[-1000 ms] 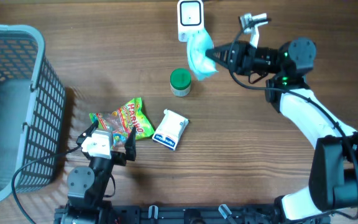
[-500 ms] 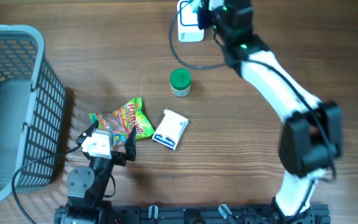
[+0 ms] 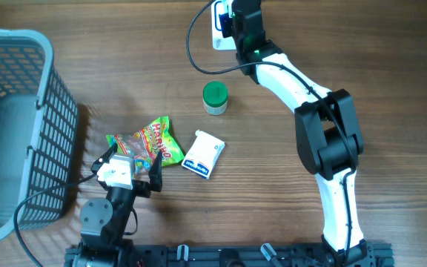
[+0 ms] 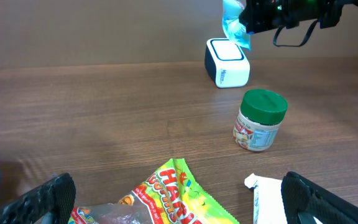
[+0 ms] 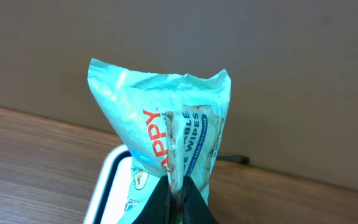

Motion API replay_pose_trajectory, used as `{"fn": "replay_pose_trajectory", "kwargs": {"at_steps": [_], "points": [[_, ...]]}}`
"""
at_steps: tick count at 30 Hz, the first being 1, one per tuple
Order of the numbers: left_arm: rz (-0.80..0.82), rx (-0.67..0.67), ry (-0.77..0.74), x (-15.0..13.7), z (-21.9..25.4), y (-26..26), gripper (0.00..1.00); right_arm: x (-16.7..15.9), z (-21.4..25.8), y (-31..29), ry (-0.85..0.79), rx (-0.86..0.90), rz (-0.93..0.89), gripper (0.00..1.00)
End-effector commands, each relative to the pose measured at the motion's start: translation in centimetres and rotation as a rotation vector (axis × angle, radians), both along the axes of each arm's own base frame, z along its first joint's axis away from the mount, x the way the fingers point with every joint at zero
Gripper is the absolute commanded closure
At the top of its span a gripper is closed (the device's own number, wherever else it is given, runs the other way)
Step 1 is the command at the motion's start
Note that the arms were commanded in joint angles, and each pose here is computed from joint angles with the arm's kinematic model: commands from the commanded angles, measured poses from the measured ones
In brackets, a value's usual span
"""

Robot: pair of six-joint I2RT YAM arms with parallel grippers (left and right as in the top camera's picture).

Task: Scan the item barcode
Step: 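Present the light-blue pouch to the white scanner with the right gripper, then carry the light-blue pouch right and drop it at the table edge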

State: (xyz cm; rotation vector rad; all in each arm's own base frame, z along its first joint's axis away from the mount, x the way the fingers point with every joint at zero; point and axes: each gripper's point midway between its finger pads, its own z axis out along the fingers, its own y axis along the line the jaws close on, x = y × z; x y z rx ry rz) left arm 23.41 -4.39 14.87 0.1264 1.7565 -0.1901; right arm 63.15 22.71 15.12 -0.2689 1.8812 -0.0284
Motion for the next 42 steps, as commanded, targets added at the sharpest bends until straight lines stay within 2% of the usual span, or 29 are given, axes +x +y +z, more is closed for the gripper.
{"fn": "replay_pose_trajectory", "kwargs": {"at_steps": [1,4,6,8,11,13,14,15,18,21,22,23,24,26,28,30,31,33,35,37,40,42], "points": [[0.002,-0.008,0.002,0.0,-0.2,0.0,0.0,-0.1,5.1,-3.8,-0.062,-0.03,-0.191,0.96],[0.002,-0.008,0.002,0.0,-0.2,0.0,0.0,-2.7,11.8,-9.9,-0.062,-0.078,-0.346,0.96],[0.002,-0.008,0.002,0.0,-0.2,0.0,0.0,-4.7,13.4,-14.9,0.0,-0.109,-0.457,0.96],[0.002,-0.008,0.002,0.0,-0.2,0.0,0.0,-6.6,12.8,-21.7,0.087,-0.136,-0.619,0.96],[0.002,-0.008,0.002,0.0,-0.2,0.0,0.0,-9.4,8.8,-33.0,0.26,-0.163,-0.833,0.95],[0.002,-0.008,0.002,0.0,-0.2,0.0,0.0,-12.6,4.4,-41.6,0.366,-0.109,-0.993,0.96],[0.002,-0.008,0.002,0.0,-0.2,0.0,0.0,-13.5,2.1,-43.8,0.42,-0.083,-0.997,0.96],[0.002,-0.008,0.002,0.0,-0.2,0.0,0.0,-15.8,-1.9,-47.4,0.514,-0.039,-1.04,0.95],[0.002,-0.008,0.002,0.0,-0.2,0.0,0.0,-20.5,-7.5,-52.8,0.632,0.029,-1.176,0.96],[0.002,-0.008,0.002,0.0,-0.2,0.0,0.0,-22.0,-7.1,-54.8,0.626,0.053,-1.224,0.96],[0.002,-0.008,0.002,0.0,-0.2,0.0,0.0,-21.9,-6.3,-54.6,0.614,0.062,-1.215,0.53],[0.002,-0.008,0.002,0.0,-0.2,0.0,0.0,-21.2,-5.5,-53.9,0.595,0.092,-1.178,0.06],[0.002,-0.008,0.002,0.0,-0.2,0.0,0.0,-19.9,-4.2,-52.4,0.564,0.144,-1.106,0.0],[0.002,-0.008,0.002,0.0,-0.2,0.0,0.0,-17.8,-1.0,-48.0,0.513,0.252,-0.962,0.0],[0.002,-0.008,0.002,0.0,-0.2,0.0,0.0,-17.2,1.8,-42.7,0.488,0.395,-0.924,0.0],[0.002,-0.008,0.002,0.0,-0.2,0.0,0.0,-17.4,3.2,-34.3,0.563,0.562,-0.815,0.0],[0.002,-0.008,0.002,0.0,-0.2,0.0,0.0,-17.7,3.2,-26.9,0.679,0.622,-0.645,0.0],[0.002,-0.008,0.002,0.0,-0.2,0.0,0.0,-18.4,2.8,-18.6,0.802,0.635,-0.425,0.0],[0.002,-0.008,0.002,0.0,-0.2,0.0,0.0,-20.6,2.6,-7.2,0.923,0.594,-0.059,0.0],[0.002,-0.008,0.002,0.0,-0.2,0.0,0.0,-23.6,2.1,0.7,0.963,0.495,0.119,0.0],[0.002,-0.008,0.002,0.0,-0.2,0.0,0.0,-27.7,1.0,4.9,1.023,0.403,0.124,0.0],[0.002,-0.008,0.002,0.0,-0.2,0.0,0.0,-31.2,-0.6,4.8,1.118,0.362,-0.056,0.0]]}}
